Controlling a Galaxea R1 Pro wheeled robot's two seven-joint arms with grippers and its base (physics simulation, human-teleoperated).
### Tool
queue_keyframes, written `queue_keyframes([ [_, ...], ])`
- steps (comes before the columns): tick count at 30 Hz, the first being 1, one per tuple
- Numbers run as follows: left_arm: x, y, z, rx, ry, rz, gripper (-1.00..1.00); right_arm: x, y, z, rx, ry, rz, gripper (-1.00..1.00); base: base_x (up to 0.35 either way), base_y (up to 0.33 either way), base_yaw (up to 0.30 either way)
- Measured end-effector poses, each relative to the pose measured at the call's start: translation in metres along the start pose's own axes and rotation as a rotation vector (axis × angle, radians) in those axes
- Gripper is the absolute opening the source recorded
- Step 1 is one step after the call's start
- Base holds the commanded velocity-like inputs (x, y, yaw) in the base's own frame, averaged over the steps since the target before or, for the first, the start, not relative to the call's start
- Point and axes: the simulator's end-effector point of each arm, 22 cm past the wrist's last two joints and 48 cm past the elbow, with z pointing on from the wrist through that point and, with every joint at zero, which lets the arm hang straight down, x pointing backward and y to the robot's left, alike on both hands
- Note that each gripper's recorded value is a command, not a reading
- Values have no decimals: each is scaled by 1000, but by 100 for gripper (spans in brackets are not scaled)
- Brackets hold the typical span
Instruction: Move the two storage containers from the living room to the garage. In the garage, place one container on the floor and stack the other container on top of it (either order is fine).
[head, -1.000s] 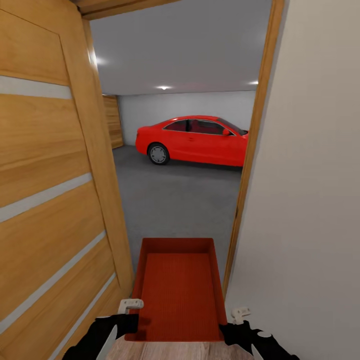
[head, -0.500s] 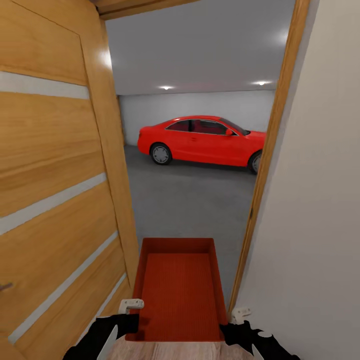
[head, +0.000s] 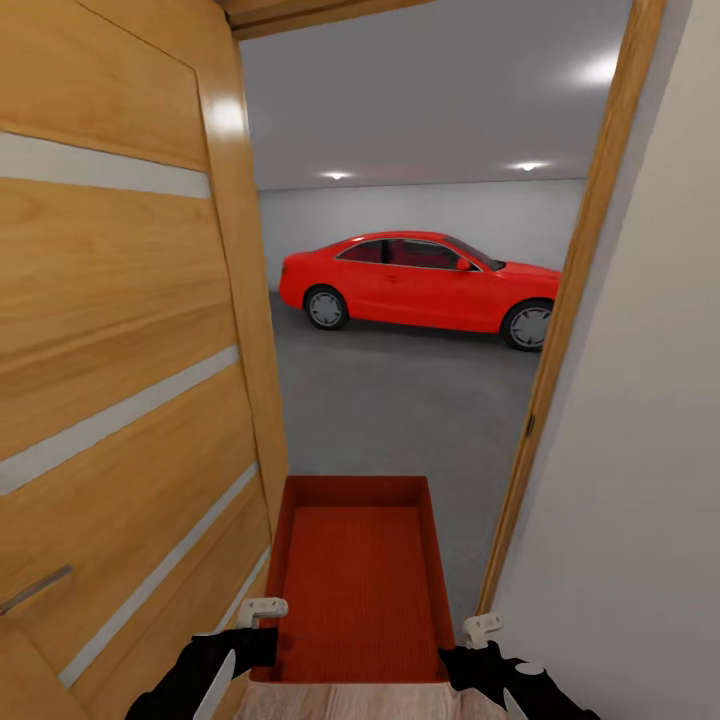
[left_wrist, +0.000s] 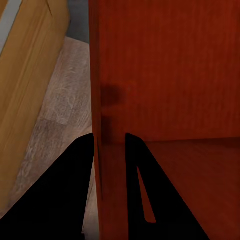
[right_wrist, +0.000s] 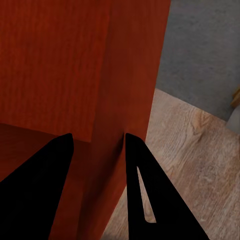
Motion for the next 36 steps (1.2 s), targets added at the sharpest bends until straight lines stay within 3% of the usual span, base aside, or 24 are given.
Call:
queue_keyframes([
  [36,0,1,0,-1,0,-1,-100,0,1,0,1,0,1,-100,12,48,0],
])
